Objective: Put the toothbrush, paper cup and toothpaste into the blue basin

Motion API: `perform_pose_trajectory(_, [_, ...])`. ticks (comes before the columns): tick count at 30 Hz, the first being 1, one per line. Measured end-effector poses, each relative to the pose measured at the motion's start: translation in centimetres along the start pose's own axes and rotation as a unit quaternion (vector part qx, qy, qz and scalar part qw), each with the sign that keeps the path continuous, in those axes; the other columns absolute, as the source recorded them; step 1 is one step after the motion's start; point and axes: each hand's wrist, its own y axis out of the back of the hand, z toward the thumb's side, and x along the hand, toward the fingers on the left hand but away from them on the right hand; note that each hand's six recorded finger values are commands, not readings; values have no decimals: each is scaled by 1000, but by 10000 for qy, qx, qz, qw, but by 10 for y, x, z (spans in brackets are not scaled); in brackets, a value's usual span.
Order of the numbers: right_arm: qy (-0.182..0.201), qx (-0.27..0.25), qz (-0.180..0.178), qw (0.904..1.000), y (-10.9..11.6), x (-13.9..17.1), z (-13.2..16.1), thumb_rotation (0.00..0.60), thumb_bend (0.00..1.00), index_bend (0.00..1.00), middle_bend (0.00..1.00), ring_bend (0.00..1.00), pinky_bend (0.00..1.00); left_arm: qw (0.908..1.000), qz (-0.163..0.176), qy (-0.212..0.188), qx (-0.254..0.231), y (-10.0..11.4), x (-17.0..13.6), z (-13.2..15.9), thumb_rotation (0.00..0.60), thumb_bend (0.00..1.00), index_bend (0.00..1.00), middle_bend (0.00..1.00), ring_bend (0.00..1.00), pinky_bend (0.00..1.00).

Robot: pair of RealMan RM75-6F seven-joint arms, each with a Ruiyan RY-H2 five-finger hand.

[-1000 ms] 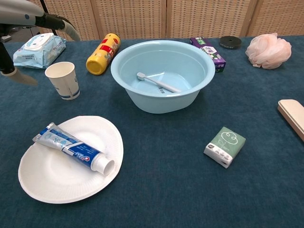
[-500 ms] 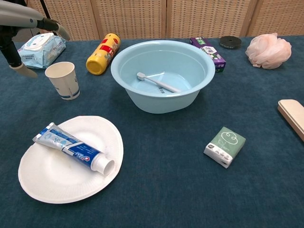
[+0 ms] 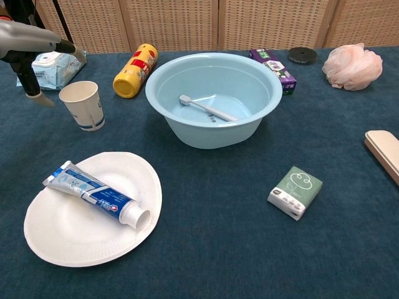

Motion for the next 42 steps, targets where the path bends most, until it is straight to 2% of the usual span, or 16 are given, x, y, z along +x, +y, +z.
perform_pose_trajectory(28, [-14,-13,30,10000,-1,-1,-1,600,101,0,0,0,0,9997,-141,209,7,-29,20,6,600,205,114,0,0,33])
perform_pose_trajectory(34, [-17,-12,35,10000,-1,0,-1,600,101,0,0,0,0,9996,-38,282,21,-34,23,8,600,219,151,0,0,74])
perform_pose_trajectory(42, [-12,-7,48,10000,-2,-1,-1,600,99,0,0,0,0,9993,87,367,21,-40,28,11,600,266,250,0,0,118])
